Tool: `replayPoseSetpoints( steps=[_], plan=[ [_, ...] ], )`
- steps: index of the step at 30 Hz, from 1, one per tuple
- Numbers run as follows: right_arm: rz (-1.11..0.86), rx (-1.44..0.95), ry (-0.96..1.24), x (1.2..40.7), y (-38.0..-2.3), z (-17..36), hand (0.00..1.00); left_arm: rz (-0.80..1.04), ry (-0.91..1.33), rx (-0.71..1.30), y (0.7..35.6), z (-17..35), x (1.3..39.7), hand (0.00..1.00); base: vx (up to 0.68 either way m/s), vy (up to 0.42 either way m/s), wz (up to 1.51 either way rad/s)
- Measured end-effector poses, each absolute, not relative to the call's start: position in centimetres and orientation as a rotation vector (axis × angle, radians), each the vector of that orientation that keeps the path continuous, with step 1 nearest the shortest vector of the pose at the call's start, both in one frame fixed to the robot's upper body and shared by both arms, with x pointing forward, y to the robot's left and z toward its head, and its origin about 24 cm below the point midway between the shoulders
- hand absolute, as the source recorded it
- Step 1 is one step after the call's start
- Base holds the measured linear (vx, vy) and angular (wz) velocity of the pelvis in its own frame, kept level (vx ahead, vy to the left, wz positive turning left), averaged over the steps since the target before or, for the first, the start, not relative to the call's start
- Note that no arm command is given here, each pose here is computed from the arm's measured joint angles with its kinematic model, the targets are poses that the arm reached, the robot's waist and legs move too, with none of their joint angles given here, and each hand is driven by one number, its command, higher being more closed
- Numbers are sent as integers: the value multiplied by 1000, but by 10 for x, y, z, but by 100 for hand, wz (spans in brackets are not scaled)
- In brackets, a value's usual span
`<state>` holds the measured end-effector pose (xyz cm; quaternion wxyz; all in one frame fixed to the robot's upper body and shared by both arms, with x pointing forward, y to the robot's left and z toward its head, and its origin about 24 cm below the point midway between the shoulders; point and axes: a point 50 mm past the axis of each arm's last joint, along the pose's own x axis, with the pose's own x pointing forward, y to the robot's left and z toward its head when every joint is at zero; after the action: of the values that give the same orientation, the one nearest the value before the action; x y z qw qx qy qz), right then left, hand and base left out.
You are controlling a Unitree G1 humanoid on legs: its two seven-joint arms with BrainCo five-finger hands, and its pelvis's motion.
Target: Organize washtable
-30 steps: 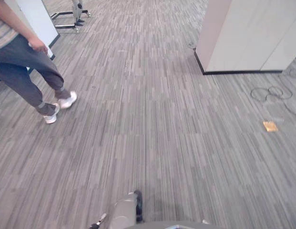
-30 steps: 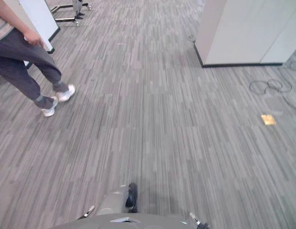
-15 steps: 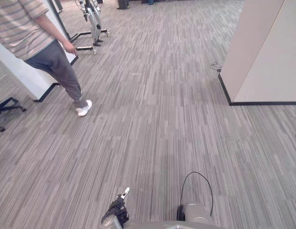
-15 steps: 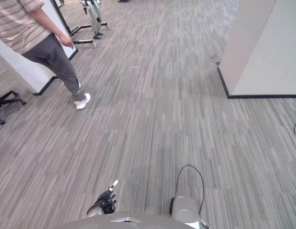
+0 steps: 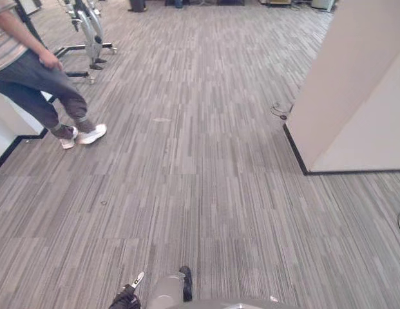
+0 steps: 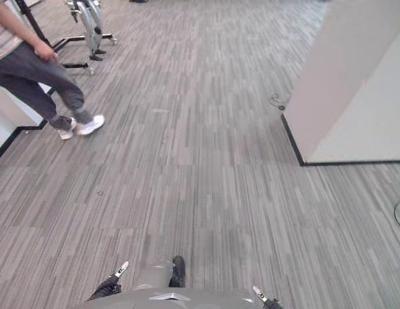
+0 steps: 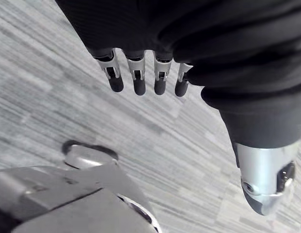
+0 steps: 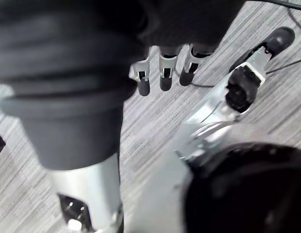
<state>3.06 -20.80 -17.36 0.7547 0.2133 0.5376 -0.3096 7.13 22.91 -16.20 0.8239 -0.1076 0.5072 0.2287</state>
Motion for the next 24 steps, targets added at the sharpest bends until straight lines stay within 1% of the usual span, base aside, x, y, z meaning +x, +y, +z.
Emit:
replayPoseSetpoints(
  steps=[2,4,6,8,11,13,14,15,24],
  plan=[
    [-660,427,1153,33,-214,-171,0,425,1085,-205,221,-163,75,0,-72,28,0],
    [-663,410,1120,36,-220,-169,0,405,1089,-216,213,-164,77,0,-234,56,5],
    [-667,413,1118,35,-219,-169,0,399,1063,-228,210,-163,85,0,-171,27,22],
    [-672,420,1147,26,-215,-171,0,409,1059,-237,211,-163,85,0,6,-113,26],
    [-667,389,1145,25,-222,-169,0,442,1056,-319,194,-165,83,0,284,-236,-4],
    [-652,369,1148,26,-225,-168,0,437,1050,-335,188,-166,85,0,222,-158,5],
    [-650,369,1146,27,-225,-168,0,436,1048,-332,189,-165,85,0,149,-103,5],
    [-623,345,1161,29,-225,-169,0,312,1067,-201,189,-165,89,0,75,-56,7],
    [-630,352,1171,24,-225,-169,0,314,1075,-195,191,-166,86,0,5,3,-1]
  ],
)
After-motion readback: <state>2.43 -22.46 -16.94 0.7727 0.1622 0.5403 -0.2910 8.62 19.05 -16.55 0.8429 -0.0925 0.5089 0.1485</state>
